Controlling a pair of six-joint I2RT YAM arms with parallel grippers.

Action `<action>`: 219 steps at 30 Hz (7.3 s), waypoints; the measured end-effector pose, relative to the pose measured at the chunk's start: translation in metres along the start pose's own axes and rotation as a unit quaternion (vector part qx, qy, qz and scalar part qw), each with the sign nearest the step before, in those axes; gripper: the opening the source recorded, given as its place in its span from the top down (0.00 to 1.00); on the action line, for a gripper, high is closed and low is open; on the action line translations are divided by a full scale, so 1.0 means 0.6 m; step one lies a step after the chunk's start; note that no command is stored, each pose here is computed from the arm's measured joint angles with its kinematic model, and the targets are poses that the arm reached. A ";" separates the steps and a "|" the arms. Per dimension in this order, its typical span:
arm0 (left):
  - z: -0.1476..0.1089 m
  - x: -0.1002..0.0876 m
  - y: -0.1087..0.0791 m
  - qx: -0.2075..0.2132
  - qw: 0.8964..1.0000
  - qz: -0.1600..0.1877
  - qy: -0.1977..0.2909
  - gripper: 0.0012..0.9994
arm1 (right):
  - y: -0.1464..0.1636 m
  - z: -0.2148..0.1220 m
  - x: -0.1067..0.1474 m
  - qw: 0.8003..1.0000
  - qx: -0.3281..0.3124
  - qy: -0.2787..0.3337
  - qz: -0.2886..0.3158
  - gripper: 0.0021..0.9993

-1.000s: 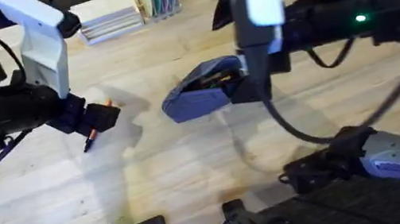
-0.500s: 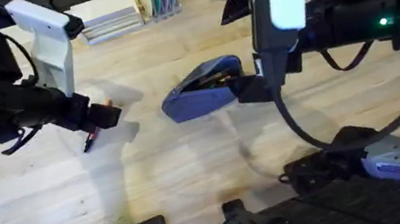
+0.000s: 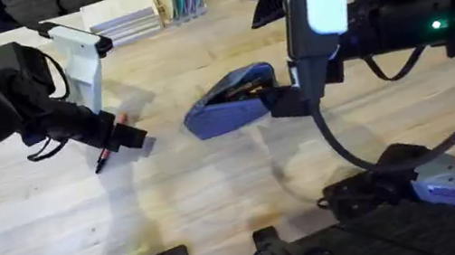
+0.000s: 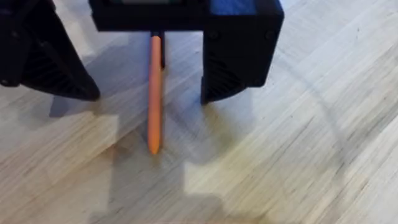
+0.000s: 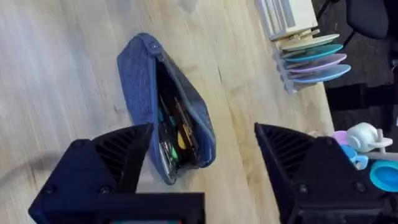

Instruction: Unzip the bag, pick up the pens from the table one at a time and place them inside, then zip the bag closed.

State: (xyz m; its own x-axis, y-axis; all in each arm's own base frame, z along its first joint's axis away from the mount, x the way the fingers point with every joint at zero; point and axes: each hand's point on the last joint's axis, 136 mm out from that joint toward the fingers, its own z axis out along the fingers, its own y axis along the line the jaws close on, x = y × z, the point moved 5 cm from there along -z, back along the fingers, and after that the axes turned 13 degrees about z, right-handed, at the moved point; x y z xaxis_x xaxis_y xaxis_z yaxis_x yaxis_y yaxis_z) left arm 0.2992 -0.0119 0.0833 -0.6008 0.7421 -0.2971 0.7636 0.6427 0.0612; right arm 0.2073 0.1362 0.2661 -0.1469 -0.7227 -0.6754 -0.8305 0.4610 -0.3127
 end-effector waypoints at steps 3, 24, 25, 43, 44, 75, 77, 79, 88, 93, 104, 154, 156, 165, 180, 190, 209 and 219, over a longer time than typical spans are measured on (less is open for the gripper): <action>0.000 0.000 0.000 0.000 1.000 0.000 0.000 0.01 | 0.000 0.000 0.000 1.000 0.000 0.001 0.001 0.00; -0.003 -0.012 0.013 -0.018 1.000 -0.007 -0.013 0.96 | 0.001 -0.016 -0.005 1.000 0.011 -0.014 -0.003 0.00; -0.006 -0.015 0.016 -0.022 1.000 -0.009 -0.013 0.96 | 0.001 -0.021 -0.006 1.000 0.014 -0.019 -0.004 0.00; -0.183 -0.234 -0.059 -0.095 0.972 0.032 -0.213 0.96 | 0.037 -0.109 0.012 0.998 0.035 -0.053 0.023 0.00; -0.186 -0.248 -0.072 -0.088 0.969 0.036 -0.228 0.96 | 0.039 -0.114 0.013 0.997 0.037 -0.056 0.025 0.00; -0.157 -0.399 -0.358 0.119 0.928 0.112 -0.334 0.96 | 0.050 -0.142 0.018 0.995 0.049 -0.076 0.030 0.00; -0.130 -0.397 -0.358 0.124 0.935 0.109 -0.315 0.96 | 0.050 -0.142 0.018 0.995 0.049 -0.076 0.030 0.00; -0.108 -0.392 -0.359 0.128 0.941 0.106 -0.294 0.96 | 0.050 -0.142 0.018 0.995 0.049 -0.075 0.030 0.00; -0.024 -0.333 -0.352 0.116 0.977 0.082 -0.162 0.96 | 0.050 -0.142 0.018 0.995 0.049 -0.076 0.030 0.00; -0.001 -0.316 -0.335 0.074 0.987 0.074 -0.122 0.96 | 0.050 -0.142 0.018 0.995 0.049 -0.076 0.030 0.00; -0.002 -0.318 -0.330 0.056 0.988 0.074 -0.123 0.01 | 0.050 -0.142 0.018 0.995 0.049 -0.075 0.030 0.00; -0.222 -0.118 -0.074 -0.010 0.966 0.172 -0.194 0.01 | 0.017 0.057 -0.068 0.950 -0.141 -0.078 0.267 0.00; -0.222 -0.118 -0.072 -0.014 0.966 0.173 -0.192 0.01 | 0.022 0.061 -0.069 0.950 -0.148 -0.076 0.264 0.00; -0.222 -0.119 -0.069 -0.020 0.966 0.173 -0.191 0.01 | 0.047 0.104 -0.053 0.951 -0.181 -0.026 0.249 0.00; -0.223 -0.120 -0.066 -0.025 0.965 0.175 -0.192 0.01 | 0.065 0.164 -0.037 0.978 -0.205 -0.036 -0.003 0.00; -0.223 -0.120 -0.066 -0.025 0.965 0.175 -0.192 0.01 | 0.067 0.164 -0.038 0.977 -0.205 -0.042 -0.028 0.00; -0.135 -0.091 -0.111 0.141 0.925 0.308 -0.173 0.01 | 0.067 0.174 -0.032 0.979 -0.198 -0.030 -0.045 0.00; -0.083 -0.087 -0.129 0.217 0.869 0.387 -0.218 0.01 | 0.069 0.224 -0.015 0.977 -0.211 -0.009 -0.037 0.03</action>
State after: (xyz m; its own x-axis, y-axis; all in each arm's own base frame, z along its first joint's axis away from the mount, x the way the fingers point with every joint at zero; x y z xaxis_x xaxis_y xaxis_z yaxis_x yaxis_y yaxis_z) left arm 0.2598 -0.0906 0.1418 0.2063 0.7169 -0.6660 0.9736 -0.2184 0.0665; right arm 0.2466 0.2310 0.1693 -0.0718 -0.7344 -0.6749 -0.9866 0.1518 -0.0602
